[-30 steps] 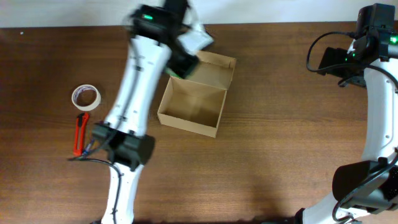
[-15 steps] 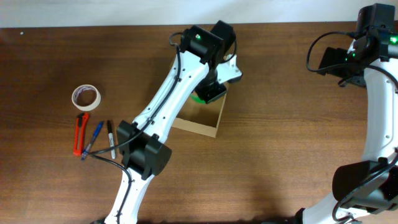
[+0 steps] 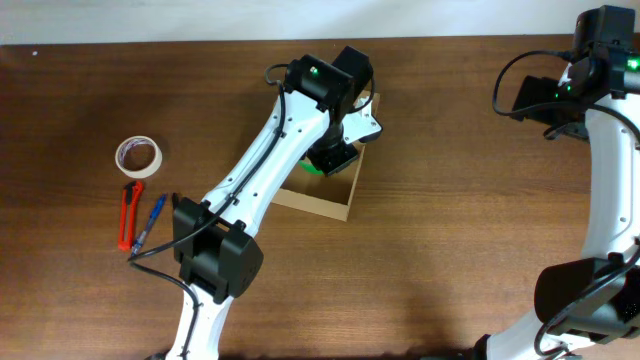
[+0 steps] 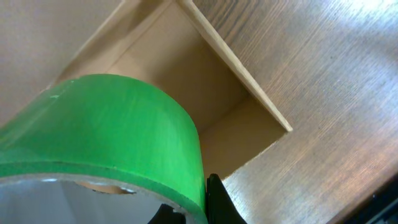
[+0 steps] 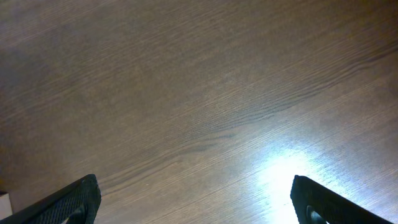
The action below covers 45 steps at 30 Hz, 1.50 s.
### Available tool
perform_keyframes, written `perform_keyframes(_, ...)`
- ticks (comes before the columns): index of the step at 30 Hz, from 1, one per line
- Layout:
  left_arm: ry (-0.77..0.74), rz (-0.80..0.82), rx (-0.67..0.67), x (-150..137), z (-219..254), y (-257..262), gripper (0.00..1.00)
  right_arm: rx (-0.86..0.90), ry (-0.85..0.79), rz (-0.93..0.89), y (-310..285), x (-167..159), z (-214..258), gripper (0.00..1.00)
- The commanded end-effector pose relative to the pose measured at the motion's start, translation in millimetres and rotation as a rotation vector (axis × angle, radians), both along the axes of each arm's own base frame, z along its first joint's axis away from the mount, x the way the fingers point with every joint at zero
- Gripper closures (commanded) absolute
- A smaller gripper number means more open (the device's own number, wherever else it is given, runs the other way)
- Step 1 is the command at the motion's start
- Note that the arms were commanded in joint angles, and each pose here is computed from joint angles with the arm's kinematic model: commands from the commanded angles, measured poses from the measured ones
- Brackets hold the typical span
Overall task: Pack container
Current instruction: 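Lift the green tape and carry it over the box with left gripper, then lower the green tape into the box and open the left gripper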
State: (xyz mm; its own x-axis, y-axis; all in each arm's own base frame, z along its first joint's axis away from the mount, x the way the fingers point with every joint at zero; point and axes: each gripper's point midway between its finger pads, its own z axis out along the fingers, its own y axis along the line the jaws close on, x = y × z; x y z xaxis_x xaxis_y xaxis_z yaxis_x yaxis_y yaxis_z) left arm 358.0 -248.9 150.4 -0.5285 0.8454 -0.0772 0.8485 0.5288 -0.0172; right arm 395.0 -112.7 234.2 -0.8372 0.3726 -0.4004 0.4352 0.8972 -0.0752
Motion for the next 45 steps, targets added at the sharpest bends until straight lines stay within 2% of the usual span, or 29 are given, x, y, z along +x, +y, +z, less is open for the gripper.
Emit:
perform_keyframes(1, 0.001, 0.011, -0.001, -3.7, 0.4, 2.9, 0.98, -0.007, -0.036, 0.003, 0.2, -0.2, 13.3, 0.01)
perform_keyframes(21, 0.03, -0.005, -0.023, -6.3, -15.1, -9.7, 0.98, -0.007, -0.036, 0.003, 0.2, -0.2, 13.3, 0.01)
perform_keyframes(45, 0.094, -0.048, 0.025, -20.3, -68.7, -23.5, 0.98, -0.007, -0.036, 0.003, 0.2, -0.1, 13.3, 0.01)
